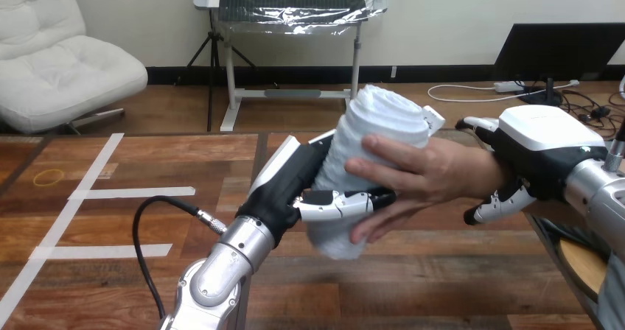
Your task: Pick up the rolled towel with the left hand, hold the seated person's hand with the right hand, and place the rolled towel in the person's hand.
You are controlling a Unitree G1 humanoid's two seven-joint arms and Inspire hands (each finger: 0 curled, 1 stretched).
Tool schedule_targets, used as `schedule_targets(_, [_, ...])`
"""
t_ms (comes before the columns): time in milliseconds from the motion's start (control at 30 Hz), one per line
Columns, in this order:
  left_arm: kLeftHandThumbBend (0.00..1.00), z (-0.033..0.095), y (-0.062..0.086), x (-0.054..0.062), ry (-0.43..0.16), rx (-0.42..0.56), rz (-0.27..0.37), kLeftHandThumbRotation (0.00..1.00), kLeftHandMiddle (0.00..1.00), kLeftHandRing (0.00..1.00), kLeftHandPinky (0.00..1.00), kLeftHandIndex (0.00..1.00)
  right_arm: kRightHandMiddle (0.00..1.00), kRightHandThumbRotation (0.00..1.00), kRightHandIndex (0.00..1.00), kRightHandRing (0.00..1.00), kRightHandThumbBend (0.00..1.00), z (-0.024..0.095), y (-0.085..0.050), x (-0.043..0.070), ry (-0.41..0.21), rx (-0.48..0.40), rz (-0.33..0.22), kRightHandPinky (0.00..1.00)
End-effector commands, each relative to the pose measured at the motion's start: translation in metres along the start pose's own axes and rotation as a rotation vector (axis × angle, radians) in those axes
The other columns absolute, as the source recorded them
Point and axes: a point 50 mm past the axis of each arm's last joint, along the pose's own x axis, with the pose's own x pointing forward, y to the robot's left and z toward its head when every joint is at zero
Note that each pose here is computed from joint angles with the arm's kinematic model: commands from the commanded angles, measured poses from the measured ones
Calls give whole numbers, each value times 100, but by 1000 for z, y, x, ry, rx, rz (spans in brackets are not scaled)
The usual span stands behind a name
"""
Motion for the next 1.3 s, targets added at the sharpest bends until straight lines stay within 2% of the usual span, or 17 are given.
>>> schedule_targets(0, [67,24,-2,10,-95,58,-56,28,77,73,69,81,100,24,98,100,83,0,-19,-5,-7,-2,-74,98])
schedule_targets(367, [66,22,4,5,-94,69,-57,28,78,74,69,81,100,19,97,100,84,1,-20,-8,-20,20,-94,97])
schedule_targets(767, [65,20,15,-7,-93,87,-53,29,79,76,70,81,100,15,96,100,84,3,-23,-16,-27,39,-112,95])
schedule_targets(1100, [65,14,31,-23,-88,95,-39,28,80,76,71,81,100,11,95,100,84,4,-24,-23,-30,39,-119,95])
schedule_targets(1267, [65,8,43,-36,-76,94,-18,28,79,76,70,81,100,10,95,100,84,3,-26,-28,-27,48,-114,94])
